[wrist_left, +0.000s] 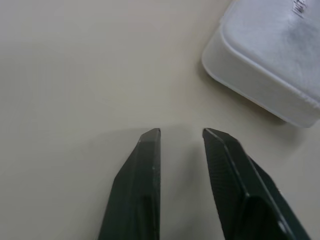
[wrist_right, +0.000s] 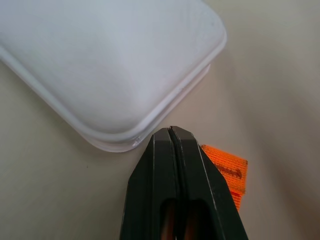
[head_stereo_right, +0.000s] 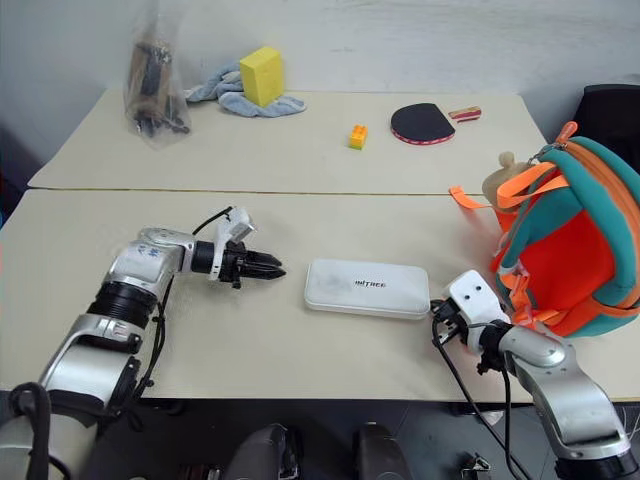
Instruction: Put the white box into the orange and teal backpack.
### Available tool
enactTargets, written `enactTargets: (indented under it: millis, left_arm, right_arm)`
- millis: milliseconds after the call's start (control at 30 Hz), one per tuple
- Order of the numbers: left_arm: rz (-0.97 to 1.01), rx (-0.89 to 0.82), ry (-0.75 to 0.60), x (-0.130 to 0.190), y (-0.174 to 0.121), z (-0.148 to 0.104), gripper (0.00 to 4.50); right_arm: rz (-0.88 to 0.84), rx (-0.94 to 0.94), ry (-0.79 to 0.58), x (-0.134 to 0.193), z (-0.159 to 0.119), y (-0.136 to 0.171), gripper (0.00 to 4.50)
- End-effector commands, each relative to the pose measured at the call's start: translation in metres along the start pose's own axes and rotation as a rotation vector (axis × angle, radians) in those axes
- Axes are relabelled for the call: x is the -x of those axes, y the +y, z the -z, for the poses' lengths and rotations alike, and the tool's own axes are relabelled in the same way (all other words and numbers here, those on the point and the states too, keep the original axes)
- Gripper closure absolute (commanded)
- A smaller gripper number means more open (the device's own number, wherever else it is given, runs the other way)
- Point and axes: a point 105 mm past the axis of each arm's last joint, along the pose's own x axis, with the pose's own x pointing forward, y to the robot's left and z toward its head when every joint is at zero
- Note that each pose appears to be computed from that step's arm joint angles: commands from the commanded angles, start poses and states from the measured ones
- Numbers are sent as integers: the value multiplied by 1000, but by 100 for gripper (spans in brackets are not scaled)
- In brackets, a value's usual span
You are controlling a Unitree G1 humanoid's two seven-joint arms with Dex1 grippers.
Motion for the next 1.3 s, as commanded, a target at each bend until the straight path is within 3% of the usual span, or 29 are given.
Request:
enactTargets:
  millis: [33,233,433,667,933,1033,1300]
  left_arm:
    - [46,246,23,2,-5,6,178]
    - [115,455,93,-9,-22,11,1]
    - [206,570,130,-42,-48,10,1]
    - [208,571,169,-85,-64,7,1]
    - [229,610,100,-90,-64,-13,1]
    - [268,611,60,-84,-65,-22,59]
    - [355,588,29,-76,-75,-32,288]
  right_arm:
    - [21,43,-30,-3,-9,-5,450]
    - [19,61,-32,-11,-11,-7,450]
    - [16,68,-42,-16,-14,-6,450]
    - [17,67,-50,-17,-16,-3,450]
    - [35,52,-46,-14,-11,-3,450]
    - [42,43,-46,-14,-9,-1,450]
    - [67,40,-72,-14,-11,1,450]
